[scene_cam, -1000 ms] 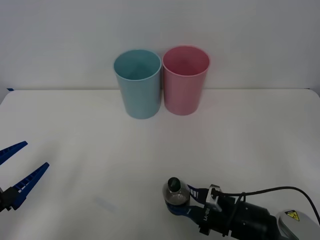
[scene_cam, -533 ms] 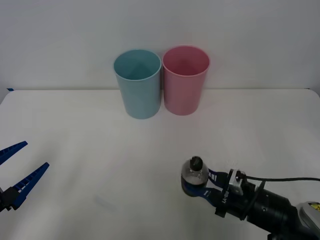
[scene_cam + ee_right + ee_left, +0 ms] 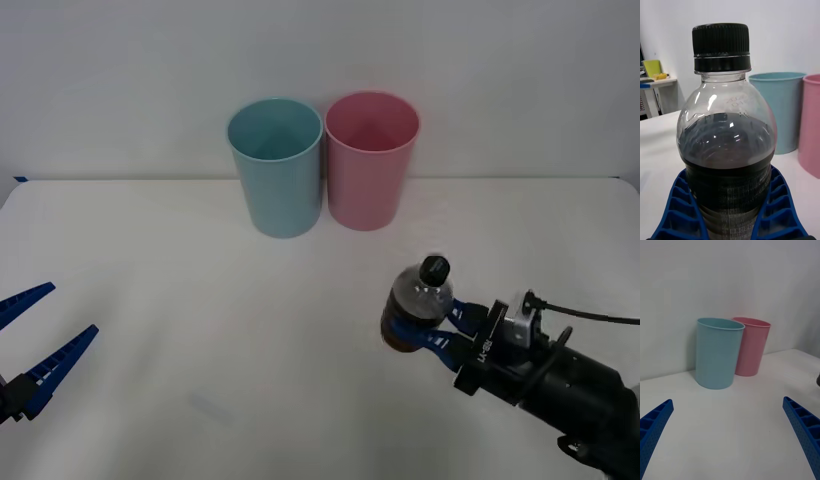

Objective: Grasp the object on the table and drop it into the matching bin: aluminum can to the light blue bin, PET bottle to the pink bin.

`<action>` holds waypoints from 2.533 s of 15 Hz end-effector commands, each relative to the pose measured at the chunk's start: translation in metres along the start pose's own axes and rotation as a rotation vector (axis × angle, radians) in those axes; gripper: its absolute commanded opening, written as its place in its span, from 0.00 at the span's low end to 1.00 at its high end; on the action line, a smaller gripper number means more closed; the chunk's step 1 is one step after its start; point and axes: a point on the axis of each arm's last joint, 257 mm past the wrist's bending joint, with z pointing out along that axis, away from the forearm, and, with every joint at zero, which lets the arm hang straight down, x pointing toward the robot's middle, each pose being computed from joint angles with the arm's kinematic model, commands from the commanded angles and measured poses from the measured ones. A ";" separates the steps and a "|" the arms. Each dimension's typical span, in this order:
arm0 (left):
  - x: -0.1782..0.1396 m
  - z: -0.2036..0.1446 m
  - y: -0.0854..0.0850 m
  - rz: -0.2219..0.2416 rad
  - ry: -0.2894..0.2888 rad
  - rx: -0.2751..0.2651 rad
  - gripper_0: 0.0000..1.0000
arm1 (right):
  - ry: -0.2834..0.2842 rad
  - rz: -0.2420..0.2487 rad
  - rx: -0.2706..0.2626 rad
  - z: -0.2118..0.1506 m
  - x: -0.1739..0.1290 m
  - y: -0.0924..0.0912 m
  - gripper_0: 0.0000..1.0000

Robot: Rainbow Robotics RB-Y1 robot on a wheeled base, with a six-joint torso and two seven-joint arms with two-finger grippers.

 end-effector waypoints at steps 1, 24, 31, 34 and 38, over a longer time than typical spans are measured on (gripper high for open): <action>0.000 0.000 0.000 0.000 0.000 0.000 1.00 | -0.044 0.023 0.054 0.002 -0.037 -0.018 0.00; 0.000 0.000 0.000 0.000 0.000 0.000 1.00 | -0.087 -0.005 0.123 0.124 -0.166 -0.185 0.00; 0.000 0.000 0.000 0.000 0.000 0.000 1.00 | -0.060 -0.001 0.095 0.175 -0.167 -0.187 0.00; 0.000 0.000 0.000 0.000 0.000 0.000 1.00 | -0.050 0.004 0.115 0.186 -0.167 -0.199 0.00; 0.000 0.000 0.000 0.000 0.000 0.000 1.00 | -0.032 0.010 0.160 0.200 -0.168 -0.223 0.00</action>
